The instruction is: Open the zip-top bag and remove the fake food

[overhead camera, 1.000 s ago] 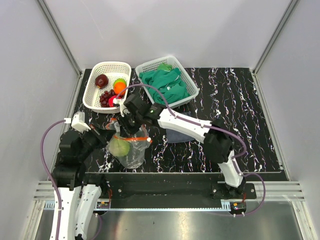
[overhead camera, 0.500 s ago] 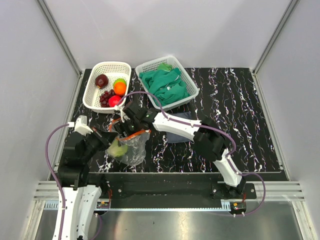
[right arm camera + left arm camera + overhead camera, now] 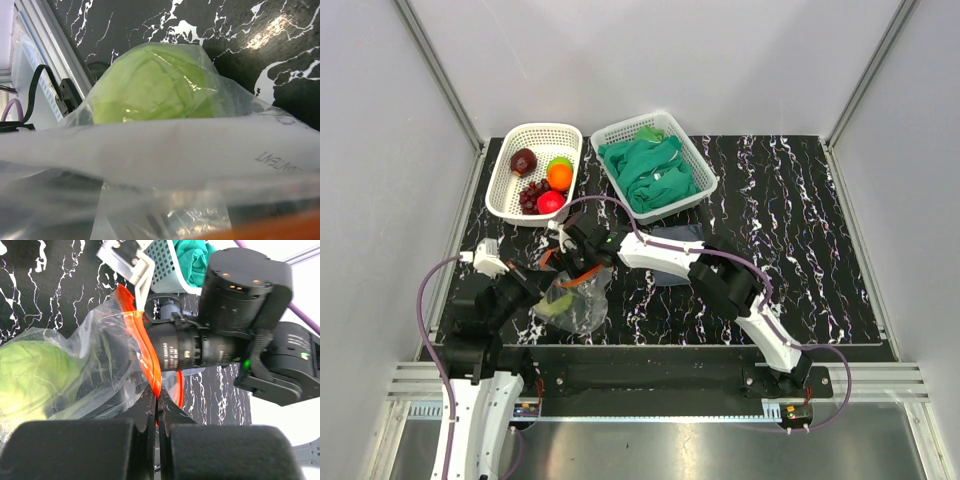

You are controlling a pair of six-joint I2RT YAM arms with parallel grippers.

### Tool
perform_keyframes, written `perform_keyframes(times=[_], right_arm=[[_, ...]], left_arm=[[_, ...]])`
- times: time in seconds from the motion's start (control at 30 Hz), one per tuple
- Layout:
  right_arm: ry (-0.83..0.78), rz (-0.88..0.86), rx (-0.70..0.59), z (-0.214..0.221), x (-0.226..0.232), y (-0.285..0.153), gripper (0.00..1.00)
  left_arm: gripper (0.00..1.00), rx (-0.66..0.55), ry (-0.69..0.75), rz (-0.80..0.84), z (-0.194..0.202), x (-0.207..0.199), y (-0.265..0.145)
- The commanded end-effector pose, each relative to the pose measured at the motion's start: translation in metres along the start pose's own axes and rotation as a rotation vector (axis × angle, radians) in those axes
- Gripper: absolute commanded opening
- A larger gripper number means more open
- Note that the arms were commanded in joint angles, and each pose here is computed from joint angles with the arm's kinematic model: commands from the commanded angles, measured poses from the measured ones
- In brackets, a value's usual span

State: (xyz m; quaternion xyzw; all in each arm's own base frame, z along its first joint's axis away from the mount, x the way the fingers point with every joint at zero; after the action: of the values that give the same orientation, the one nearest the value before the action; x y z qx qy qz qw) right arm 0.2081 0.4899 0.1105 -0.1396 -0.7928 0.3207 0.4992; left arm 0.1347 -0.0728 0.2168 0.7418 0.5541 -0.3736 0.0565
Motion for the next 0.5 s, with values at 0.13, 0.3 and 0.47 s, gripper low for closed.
perform_keyframes(times=[0.13,0.3,0.47], right_arm=[[0.049,-0.027,-0.001,-0.001,-0.009,0.025,0.97],[0.056,-0.004,-0.009,-0.001,-0.018,0.031,0.91],[0.043,0.009,-0.031,-0.005,-0.016,0.028,0.75]], left_arm=[[0.0,-0.007,0.008,0.072,0.003,-0.005,0.0],[0.0,-0.016,0.019,0.074,0.001,-0.007,-0.003],[0.0,-0.037,0.057,0.033,-0.006,-0.008,-0.009]])
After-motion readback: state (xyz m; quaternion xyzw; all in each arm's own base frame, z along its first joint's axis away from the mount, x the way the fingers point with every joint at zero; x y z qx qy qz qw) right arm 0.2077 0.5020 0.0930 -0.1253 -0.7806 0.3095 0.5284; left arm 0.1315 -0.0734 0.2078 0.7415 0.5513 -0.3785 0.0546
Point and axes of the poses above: each gripper's point midway between its finger pads, its own y axis out along the fingers, its own x axis along the line the jaws close on, z = x × y, the point moved 6 cm from there along -y, back along the fingers, and after that the axes turned 11 degrees about y, right-handed, at the moved point
